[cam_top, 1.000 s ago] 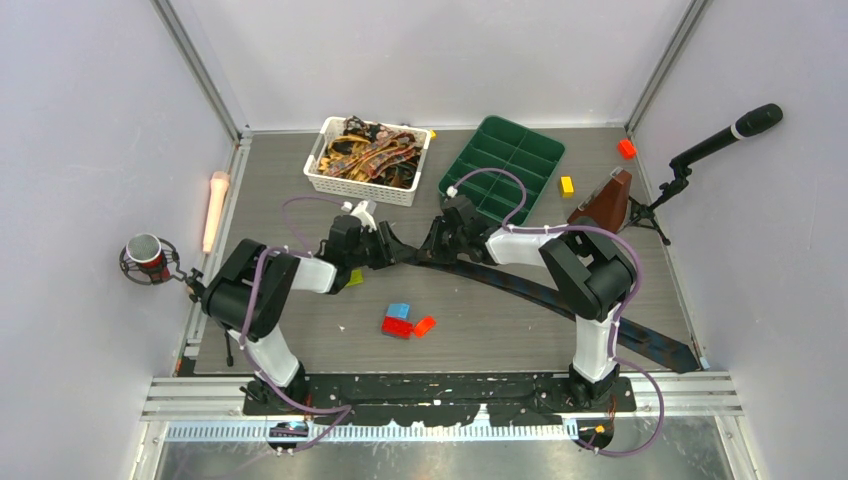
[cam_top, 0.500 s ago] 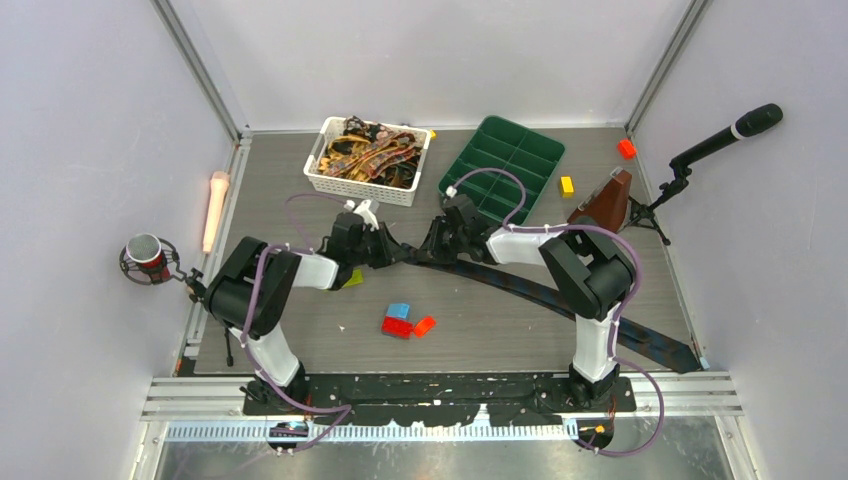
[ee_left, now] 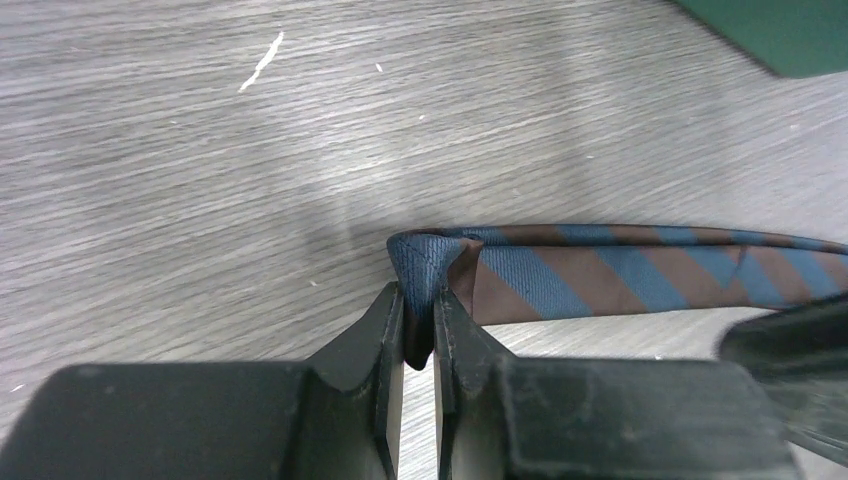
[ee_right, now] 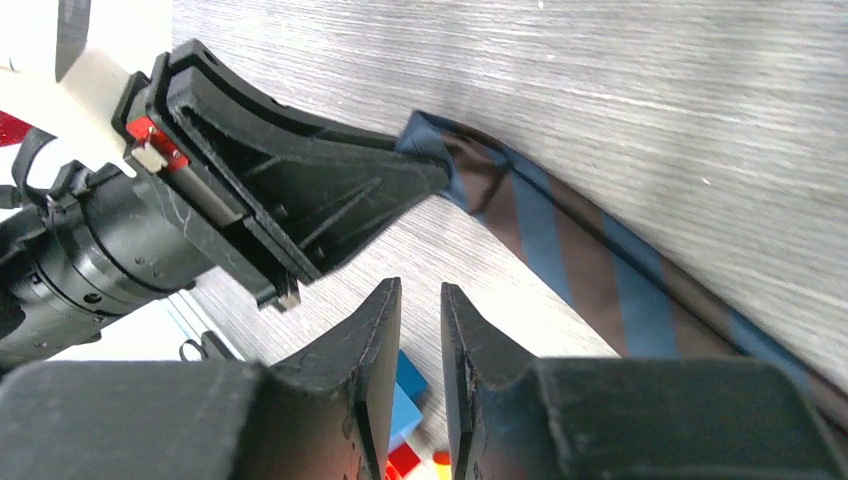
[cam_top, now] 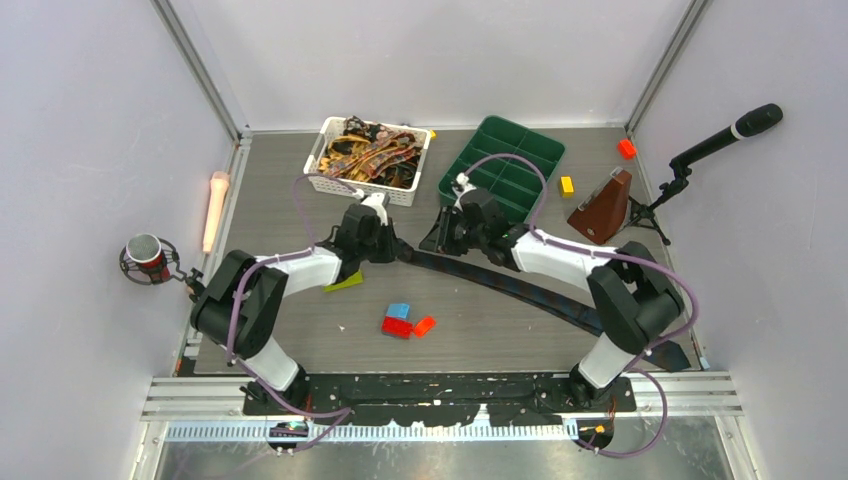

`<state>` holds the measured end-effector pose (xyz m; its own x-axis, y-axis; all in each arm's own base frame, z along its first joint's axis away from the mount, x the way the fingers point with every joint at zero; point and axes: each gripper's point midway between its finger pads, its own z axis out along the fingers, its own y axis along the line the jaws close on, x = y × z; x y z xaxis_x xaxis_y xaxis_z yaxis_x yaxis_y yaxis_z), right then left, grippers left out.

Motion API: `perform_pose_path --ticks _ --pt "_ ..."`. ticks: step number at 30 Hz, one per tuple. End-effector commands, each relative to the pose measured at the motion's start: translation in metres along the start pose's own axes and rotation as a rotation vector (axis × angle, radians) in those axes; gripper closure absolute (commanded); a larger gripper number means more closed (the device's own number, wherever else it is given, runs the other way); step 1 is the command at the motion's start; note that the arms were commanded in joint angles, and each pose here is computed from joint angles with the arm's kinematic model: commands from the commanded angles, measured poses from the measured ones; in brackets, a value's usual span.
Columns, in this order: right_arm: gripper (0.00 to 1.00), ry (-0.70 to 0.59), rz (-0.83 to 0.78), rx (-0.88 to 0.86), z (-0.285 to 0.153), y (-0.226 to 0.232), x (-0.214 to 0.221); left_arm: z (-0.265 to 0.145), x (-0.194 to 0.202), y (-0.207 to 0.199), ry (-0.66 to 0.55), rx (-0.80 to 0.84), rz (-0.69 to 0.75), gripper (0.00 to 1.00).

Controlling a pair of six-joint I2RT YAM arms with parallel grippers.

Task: Roll the ties
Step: Roll the tie at the center of the board.

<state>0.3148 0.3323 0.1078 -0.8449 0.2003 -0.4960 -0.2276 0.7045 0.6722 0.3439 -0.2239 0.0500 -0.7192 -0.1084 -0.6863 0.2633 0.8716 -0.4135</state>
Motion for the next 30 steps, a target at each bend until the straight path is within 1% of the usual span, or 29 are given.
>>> perform_pose_path --ticks 1,2,3,6,13,16,20,27,29,30 --pt "0.72 -0.062 -0.043 0.067 -0.023 -0.011 -0.007 -0.008 -0.021 0.011 -0.052 -0.138 0.115 0.98" --pt "0.72 -0.057 -0.043 0.088 -0.026 -0.017 -0.003 -0.008 -0.021 0.012 -0.054 -0.157 0.132 0.98" --pt "0.72 -0.083 -0.052 0.096 -0.032 -0.017 -0.008 -0.008 -0.022 0.013 -0.056 -0.173 0.150 0.99" --pt "0.72 -0.102 -0.061 0.134 -0.049 -0.023 -0.006 -0.009 -0.024 0.014 -0.056 -0.231 0.208 1.00" --pt "0.72 -0.183 -0.078 0.209 -0.083 -0.033 -0.014 -0.012 -0.027 0.009 -0.058 -0.325 0.348 1.00" --pt "0.72 -0.207 -0.048 0.214 -0.098 -0.035 -0.017 -0.013 -0.028 0.005 -0.060 -0.349 0.402 1.00" --pt "0.72 -0.244 -0.003 0.198 -0.114 -0.032 -0.023 -0.016 -0.020 0.008 -0.022 -0.390 0.462 1.00" --pt "0.72 -0.315 0.071 0.234 -0.138 -0.046 -0.037 -0.015 -0.014 0.010 0.014 -0.464 0.571 1.00" --pt "0.73 -0.328 0.112 0.232 -0.143 -0.051 -0.041 -0.015 -0.013 0.010 0.020 -0.488 0.602 1.00" --pt "0.72 -0.313 0.131 0.208 -0.143 -0.048 -0.039 -0.014 -0.013 0.008 0.023 -0.495 0.615 1.00"
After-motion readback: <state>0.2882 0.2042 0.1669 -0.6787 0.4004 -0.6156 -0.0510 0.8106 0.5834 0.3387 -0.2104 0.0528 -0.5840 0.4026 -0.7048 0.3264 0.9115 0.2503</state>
